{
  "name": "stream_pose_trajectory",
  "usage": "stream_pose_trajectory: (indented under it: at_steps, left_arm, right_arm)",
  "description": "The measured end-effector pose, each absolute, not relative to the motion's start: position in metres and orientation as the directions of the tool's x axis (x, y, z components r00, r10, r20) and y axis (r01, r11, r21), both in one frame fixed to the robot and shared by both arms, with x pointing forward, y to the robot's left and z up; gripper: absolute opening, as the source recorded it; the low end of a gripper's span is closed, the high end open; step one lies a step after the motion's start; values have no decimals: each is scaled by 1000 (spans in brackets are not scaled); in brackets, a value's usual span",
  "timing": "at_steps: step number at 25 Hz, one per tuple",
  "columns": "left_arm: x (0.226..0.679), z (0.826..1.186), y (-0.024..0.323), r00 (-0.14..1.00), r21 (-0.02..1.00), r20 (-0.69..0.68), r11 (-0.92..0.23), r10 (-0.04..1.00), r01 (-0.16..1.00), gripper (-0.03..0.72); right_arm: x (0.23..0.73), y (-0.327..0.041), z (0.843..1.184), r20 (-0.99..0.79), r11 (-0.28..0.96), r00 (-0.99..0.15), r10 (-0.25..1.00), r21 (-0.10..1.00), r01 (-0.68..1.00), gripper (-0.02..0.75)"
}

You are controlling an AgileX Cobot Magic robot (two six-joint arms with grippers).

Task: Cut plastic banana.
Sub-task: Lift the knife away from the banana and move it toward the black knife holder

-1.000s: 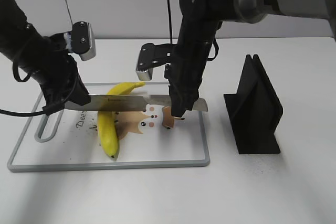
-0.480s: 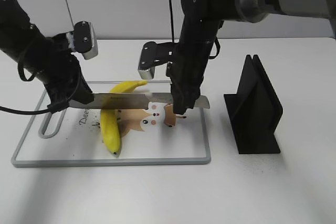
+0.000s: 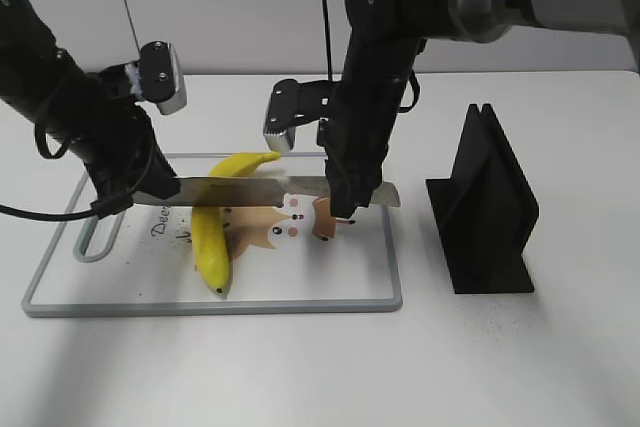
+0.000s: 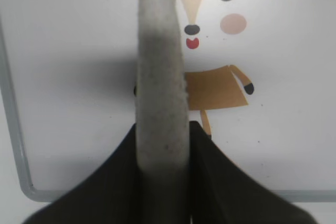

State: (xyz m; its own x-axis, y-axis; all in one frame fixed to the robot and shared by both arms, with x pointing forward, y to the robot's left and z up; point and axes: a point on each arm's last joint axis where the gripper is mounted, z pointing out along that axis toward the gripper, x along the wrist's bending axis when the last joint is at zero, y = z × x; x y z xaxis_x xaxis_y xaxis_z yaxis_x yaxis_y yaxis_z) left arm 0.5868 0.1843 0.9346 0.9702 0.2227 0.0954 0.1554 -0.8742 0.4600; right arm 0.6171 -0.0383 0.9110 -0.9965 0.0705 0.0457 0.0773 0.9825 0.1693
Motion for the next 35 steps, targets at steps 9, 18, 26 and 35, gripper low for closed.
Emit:
stream_pose_trajectory:
  at_steps: [9, 18, 26, 35]
  left_arm:
    - [579, 950, 188, 949, 467, 126, -861, 290, 201, 174]
    - [559, 1011, 191, 902, 553, 162, -794, 401, 254, 637]
    - [538, 1066, 213, 736, 603, 215, -680, 643, 418, 617]
    - [523, 1092, 265, 337, 634, 9, -266, 941, 726, 588]
  right_arm:
    - [615, -33, 929, 38, 975, -997, 73, 210, 79, 184]
    - [616, -25, 964, 20, 956, -995, 96, 277, 98, 180]
    - [608, -37, 1012, -37, 934, -968, 247, 274, 228, 180]
    - [592, -53, 1078, -3, 722, -780, 626, 379, 579, 180]
